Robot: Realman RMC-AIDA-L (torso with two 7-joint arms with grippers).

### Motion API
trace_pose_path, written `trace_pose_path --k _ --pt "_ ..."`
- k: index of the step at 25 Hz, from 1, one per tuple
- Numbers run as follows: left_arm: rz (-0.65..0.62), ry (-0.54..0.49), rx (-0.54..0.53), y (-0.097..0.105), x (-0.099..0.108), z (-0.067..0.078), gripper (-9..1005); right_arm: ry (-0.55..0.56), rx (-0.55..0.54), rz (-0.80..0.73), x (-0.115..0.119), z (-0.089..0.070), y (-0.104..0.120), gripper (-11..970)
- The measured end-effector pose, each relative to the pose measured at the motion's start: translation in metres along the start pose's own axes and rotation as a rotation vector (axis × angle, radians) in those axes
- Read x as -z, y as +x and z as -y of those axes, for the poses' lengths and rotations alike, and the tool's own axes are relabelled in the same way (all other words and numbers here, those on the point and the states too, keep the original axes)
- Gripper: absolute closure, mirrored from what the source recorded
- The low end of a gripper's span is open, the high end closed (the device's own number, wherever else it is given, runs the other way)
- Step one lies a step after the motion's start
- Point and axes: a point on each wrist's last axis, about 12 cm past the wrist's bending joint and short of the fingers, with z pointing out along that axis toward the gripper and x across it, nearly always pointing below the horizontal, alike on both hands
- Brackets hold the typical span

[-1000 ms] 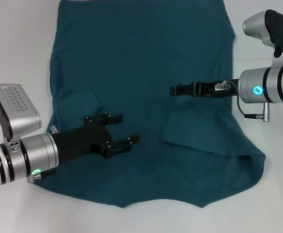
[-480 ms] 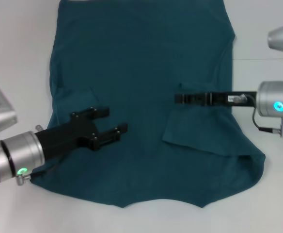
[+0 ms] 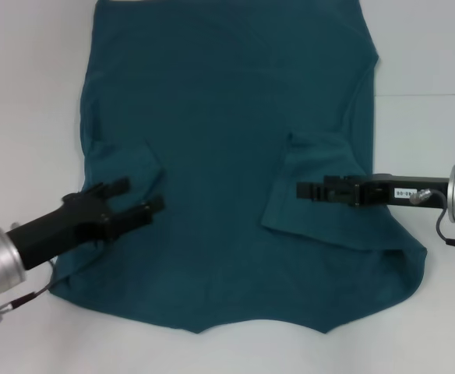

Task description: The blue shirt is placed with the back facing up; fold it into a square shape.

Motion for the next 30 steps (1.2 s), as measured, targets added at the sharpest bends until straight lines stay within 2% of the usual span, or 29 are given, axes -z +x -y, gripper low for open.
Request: trace_pose_path --k 2,16,23,30 --pt "0.008 -0.03 0.04 0.001 0.008 -0.003 96 -0.009 -0.001 -0.003 0.0 -0.001 0.001 42" --pt "-0.079 -0.204 0.164 0.013 0.065 -0.02 96 -0.04 0.001 -0.007 -0.003 -0.006 0.003 47" --pt "-0.156 -0.256 0.18 0.018 0.076 -0.026 96 -0.035 -0.001 -0.004 -0.005 -0.006 0.002 47" --pt "-0.212 -0.262 0.195 0.023 0.078 -0.027 96 -0.028 -0.005 0.008 -0.004 -0.005 0.0 47"
